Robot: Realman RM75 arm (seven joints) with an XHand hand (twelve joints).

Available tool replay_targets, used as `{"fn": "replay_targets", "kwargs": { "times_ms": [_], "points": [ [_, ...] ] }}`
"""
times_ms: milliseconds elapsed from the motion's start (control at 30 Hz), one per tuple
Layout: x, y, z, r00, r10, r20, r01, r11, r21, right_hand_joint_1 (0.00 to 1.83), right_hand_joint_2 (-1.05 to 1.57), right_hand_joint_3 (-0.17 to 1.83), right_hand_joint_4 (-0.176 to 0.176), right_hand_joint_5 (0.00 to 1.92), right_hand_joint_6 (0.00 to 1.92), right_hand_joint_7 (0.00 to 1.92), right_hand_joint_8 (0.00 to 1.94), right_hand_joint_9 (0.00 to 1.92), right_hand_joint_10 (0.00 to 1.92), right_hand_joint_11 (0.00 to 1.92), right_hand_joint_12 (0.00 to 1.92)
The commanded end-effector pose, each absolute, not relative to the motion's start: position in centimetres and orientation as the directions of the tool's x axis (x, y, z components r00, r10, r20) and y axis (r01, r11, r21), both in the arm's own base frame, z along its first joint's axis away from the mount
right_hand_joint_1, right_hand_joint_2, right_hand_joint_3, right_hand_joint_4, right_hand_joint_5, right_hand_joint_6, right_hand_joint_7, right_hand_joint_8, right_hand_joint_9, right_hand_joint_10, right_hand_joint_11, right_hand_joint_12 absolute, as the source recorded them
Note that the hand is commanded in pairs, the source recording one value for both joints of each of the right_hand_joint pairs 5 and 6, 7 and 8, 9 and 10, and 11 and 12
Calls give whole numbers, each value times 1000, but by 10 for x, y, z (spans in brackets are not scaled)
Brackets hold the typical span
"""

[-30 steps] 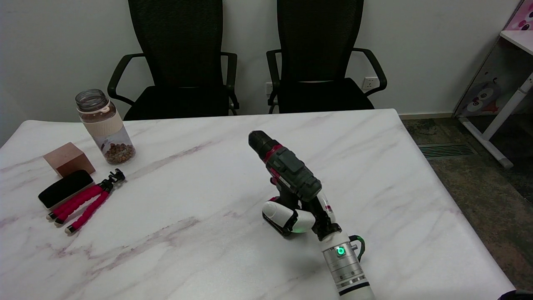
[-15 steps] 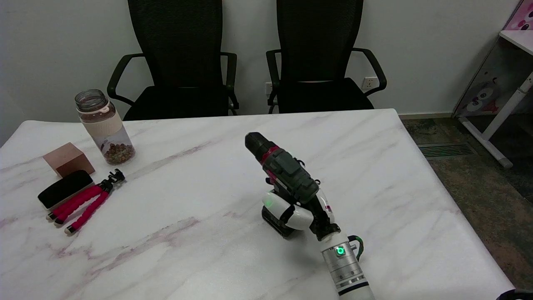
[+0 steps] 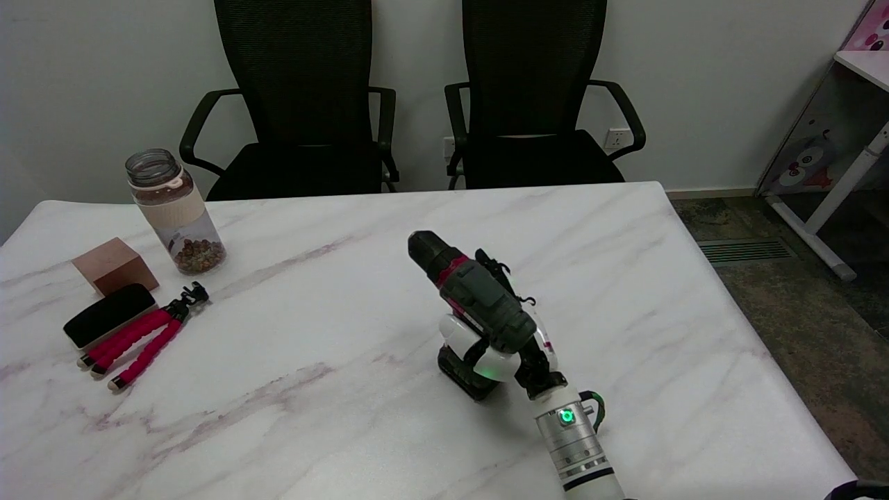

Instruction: Pick up the power screwdriver.

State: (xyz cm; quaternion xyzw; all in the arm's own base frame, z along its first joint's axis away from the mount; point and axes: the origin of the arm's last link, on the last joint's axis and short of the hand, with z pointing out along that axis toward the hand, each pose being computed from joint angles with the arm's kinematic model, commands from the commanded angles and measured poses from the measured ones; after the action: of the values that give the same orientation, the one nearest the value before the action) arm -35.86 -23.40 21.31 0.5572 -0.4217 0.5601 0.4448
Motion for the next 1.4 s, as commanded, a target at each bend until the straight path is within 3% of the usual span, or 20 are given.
{"fn": "replay_targets", "kwargs": {
  "times_ms": [33, 267, 333, 367, 400, 433, 500, 533, 567, 700, 767, 1000, 1400],
  "points": [
    [-357, -241, 216, 24, 25, 999, -967, -251, 30, 858, 686, 655, -130, 0, 0, 0, 0, 1434, 1434, 1696, 1696],
    [-353, -248, 216, 30, 16, 999, -963, -267, 33, 862, 728, 658, -133, 143, 143, 143, 143, 1488, 1488, 1703, 1703],
    [-352, -249, 216, 29, 13, 999, -963, -268, 31, 866, 755, 654, -139, 293, 293, 293, 293, 1534, 1534, 1707, 1707],
    [-352, -250, 216, 26, 11, 1000, -963, -270, 28, 890, 767, 656, -151, 514, 514, 514, 514, 1550, 1550, 1707, 1707],
    [-351, -251, 216, 21, 9, 1000, -962, -272, 23, 870, 781, 659, -139, 770, 770, 770, 770, 1580, 1580, 1708, 1708],
    [-350, -252, 217, 18, 8, 1000, -961, -275, 19, 862, 784, 660, -130, 817, 817, 817, 817, 1591, 1591, 1709, 1709],
    [-349, -253, 217, 13, 4, 1000, -960, -279, 14, 856, 793, 661, -95, 959, 959, 959, 959, 1615, 1615, 1714, 1714],
    [-348, -253, 218, 13, 3, 1000, -959, -282, 13, 851, 799, 661, -43, 1019, 1019, 1019, 1019, 1639, 1639, 1718, 1718],
    [-347, -254, 218, 11, 3, 1000, -958, -286, 12, 850, 806, 659, -24, 1044, 1044, 1044, 1044, 1652, 1652, 1719, 1719],
    [-342, -258, 220, 11, -1, 1000, -954, -300, 11, 846, 836, 656, 15, 1143, 1143, 1143, 1143, 1695, 1695, 1737, 1737],
    [-339, -260, 220, 11, -1, 1000, -951, -309, 10, 841, 866, 652, 176, 1205, 1205, 1205, 1205, 1723, 1723, 1745, 1745],
    [-323, -275, 221, 8, -6, 1000, -937, -350, 6, 827, 941, 670, 176, 1409, 1409, 1409, 1409, 1822, 1822, 1796, 1796],
    [-280, -321, 210, 86, -56, 995, -909, -414, 55, 828, 978, 693, 176, 1423, 1423, 1423, 1423, 1876, 1876, 1865, 1865]
  ]
}}
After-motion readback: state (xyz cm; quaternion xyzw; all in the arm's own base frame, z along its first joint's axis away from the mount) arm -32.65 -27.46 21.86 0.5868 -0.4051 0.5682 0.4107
